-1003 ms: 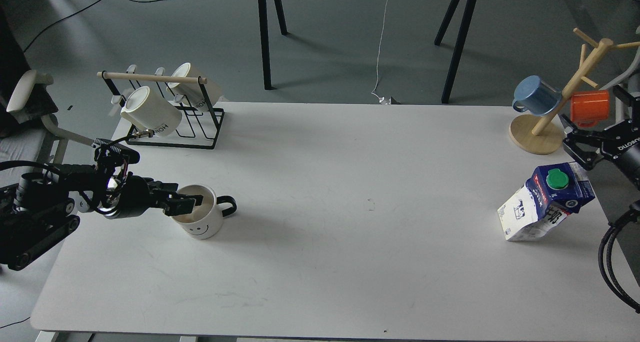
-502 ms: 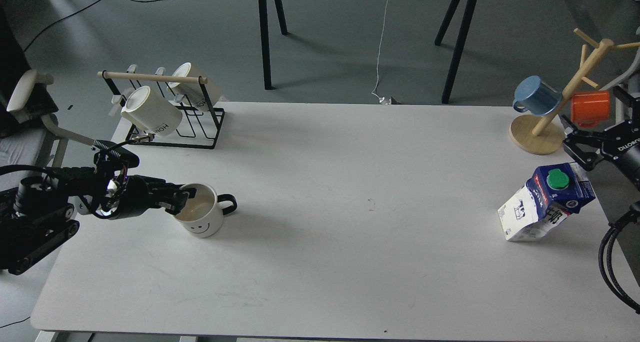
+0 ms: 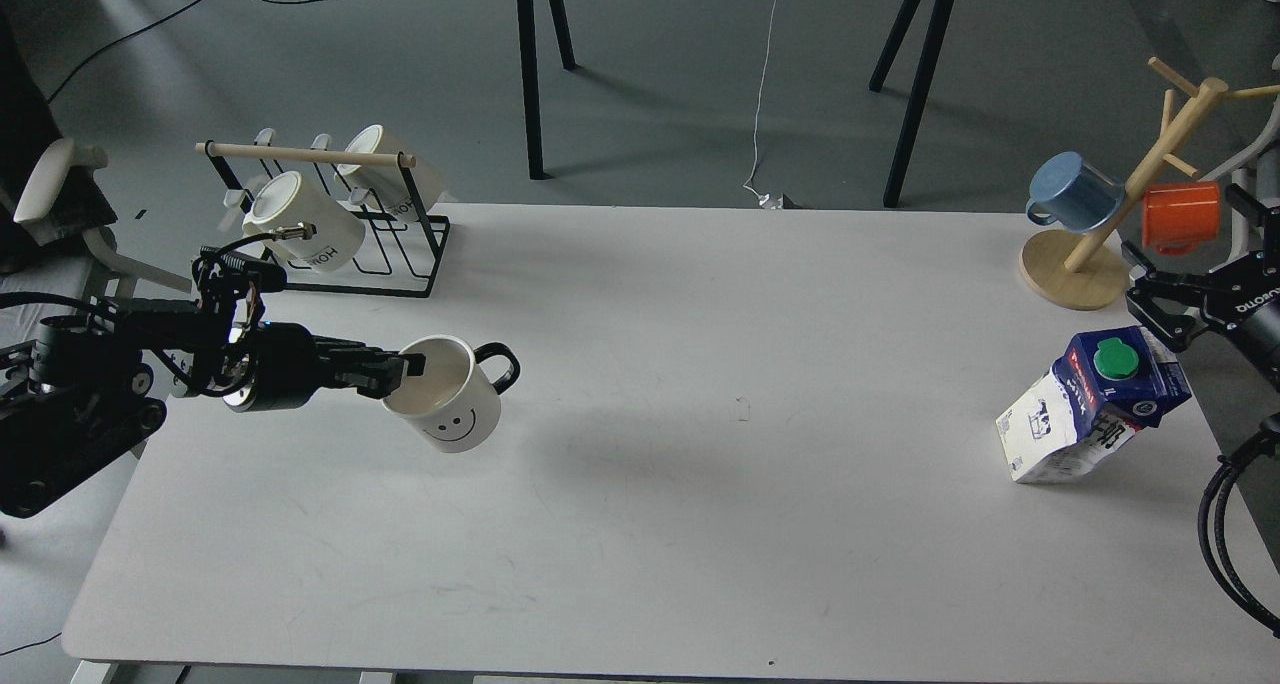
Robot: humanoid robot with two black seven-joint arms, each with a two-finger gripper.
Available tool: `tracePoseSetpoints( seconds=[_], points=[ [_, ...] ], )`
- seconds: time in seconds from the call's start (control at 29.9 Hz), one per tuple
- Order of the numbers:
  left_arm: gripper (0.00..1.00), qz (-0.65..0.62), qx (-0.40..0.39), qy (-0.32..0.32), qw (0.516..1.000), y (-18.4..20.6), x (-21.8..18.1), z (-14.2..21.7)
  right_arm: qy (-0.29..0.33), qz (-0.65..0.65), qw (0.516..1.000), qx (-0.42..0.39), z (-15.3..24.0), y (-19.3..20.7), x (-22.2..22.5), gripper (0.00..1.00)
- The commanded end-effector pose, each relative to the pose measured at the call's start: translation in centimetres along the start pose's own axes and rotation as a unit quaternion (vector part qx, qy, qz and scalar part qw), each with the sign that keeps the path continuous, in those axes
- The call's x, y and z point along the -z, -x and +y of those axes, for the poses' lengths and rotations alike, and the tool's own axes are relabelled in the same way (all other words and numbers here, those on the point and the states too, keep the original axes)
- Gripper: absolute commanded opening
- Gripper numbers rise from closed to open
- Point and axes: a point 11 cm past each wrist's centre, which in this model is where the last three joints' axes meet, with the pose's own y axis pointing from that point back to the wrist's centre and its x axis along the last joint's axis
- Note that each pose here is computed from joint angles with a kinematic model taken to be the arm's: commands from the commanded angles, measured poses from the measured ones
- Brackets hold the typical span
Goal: Place cup and milk with both arms
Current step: 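Drag the white mug with the left gripper toward the table center, then release the mug and raise the left arm away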
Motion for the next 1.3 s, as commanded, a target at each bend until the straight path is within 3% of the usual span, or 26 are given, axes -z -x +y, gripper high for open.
tracePoseSetpoints(
  seconds=[0.0,0.1,0.37,0.53,0.67,1.04,1.1,1.2,1.27],
  points=[
    [0.00,-0.019,-0.024,0.041,0.999,-4.6,-3.4,-1.2,-0.006,0.001,1.000,-0.007,0.2,-0.4,0.4,0.94],
    [0.00,-0.030,-0.027,0.074,0.996,-6.1,-6.2,-4.3,-0.019,0.001,1.000,-0.020,0.6,-1.2,1.1,0.94],
    [0.00,-0.084,0.038,0.066,0.994,-2.8,-9.9,-13.5,-0.057,0.004,0.997,-0.046,1.6,-2.9,2.6,0.94],
    [0.00,-0.090,0.042,0.089,0.991,-1.3,-12.9,-16.8,-0.065,0.004,0.997,-0.048,1.7,-3.0,3.2,0.94],
    [0.00,-0.097,0.043,0.087,0.991,-0.4,-13.4,-18.0,-0.066,0.005,0.997,-0.048,1.8,-2.9,3.2,0.94],
    [0.13,-0.084,0.046,0.079,0.992,0.2,-12.2,-17.7,-0.066,0.006,0.997,-0.049,1.9,-3.0,3.3,0.94],
    [0.20,-0.075,0.041,0.079,0.993,-0.1,-12.0,-17.4,-0.064,0.005,0.997,-0.049,1.9,-3.0,3.2,0.94],
    [0.55,-0.019,0.021,0.094,0.995,-0.8,-11.7,-16.7,-0.066,0.002,0.997,-0.048,1.9,-3.0,3.2,0.94],
    [0.70,0.018,0.021,0.106,0.994,-1.0,-11.8,-16.4,-0.073,-0.008,0.996,-0.047,1.9,-3.0,3.4,0.94]
  ],
)
